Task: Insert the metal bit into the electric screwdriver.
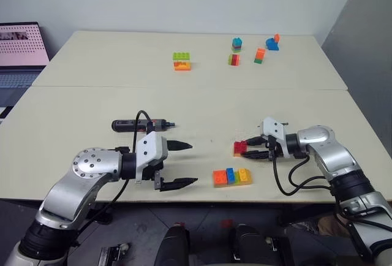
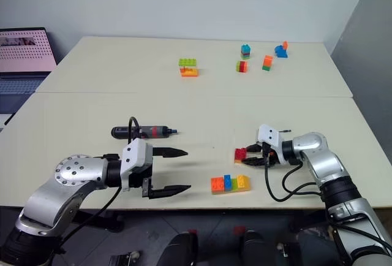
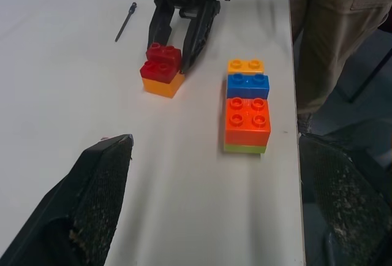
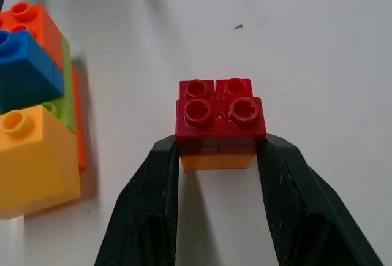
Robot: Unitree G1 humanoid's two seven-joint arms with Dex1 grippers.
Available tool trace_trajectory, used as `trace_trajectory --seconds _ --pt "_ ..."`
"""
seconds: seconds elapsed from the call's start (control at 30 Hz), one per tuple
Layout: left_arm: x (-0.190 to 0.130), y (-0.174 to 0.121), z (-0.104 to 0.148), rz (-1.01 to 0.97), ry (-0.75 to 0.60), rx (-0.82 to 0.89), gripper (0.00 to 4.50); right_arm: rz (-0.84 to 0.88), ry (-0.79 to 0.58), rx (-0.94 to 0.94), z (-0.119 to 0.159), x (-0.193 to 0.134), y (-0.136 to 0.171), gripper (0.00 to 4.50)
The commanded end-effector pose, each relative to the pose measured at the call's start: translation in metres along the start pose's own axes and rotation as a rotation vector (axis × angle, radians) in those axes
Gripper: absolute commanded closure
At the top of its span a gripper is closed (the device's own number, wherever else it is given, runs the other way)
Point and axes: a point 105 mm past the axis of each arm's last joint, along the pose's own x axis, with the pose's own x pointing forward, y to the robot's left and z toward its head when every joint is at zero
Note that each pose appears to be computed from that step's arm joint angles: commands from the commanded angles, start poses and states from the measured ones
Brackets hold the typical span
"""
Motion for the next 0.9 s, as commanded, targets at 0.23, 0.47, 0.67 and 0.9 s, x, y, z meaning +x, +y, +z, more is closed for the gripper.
trace_trajectory --seconds 0.23,0.47,0.67,0.9 --pt "0.019 0.01 0.033 0.023 -0.168 0.014 0.0 -0.465 -0.116 0.018 0.015 -0.084 -0.022 3.04" --pt "0.04 0.01 0.06 -0.036 -0.27 -0.038 0.0 -0.933 -0.058 0.172 -0.025 -0.155 -0.03 3.04" --pt "0.061 0.01 0.075 -0.121 -0.278 0.024 0.0 -1.277 -0.039 0.399 -0.075 -0.175 -0.051 3.04" --pt "0.067 0.007 0.076 -0.156 -0.261 0.068 0.0 -1.32 -0.048 0.52 -0.095 -0.169 -0.061 3.04"
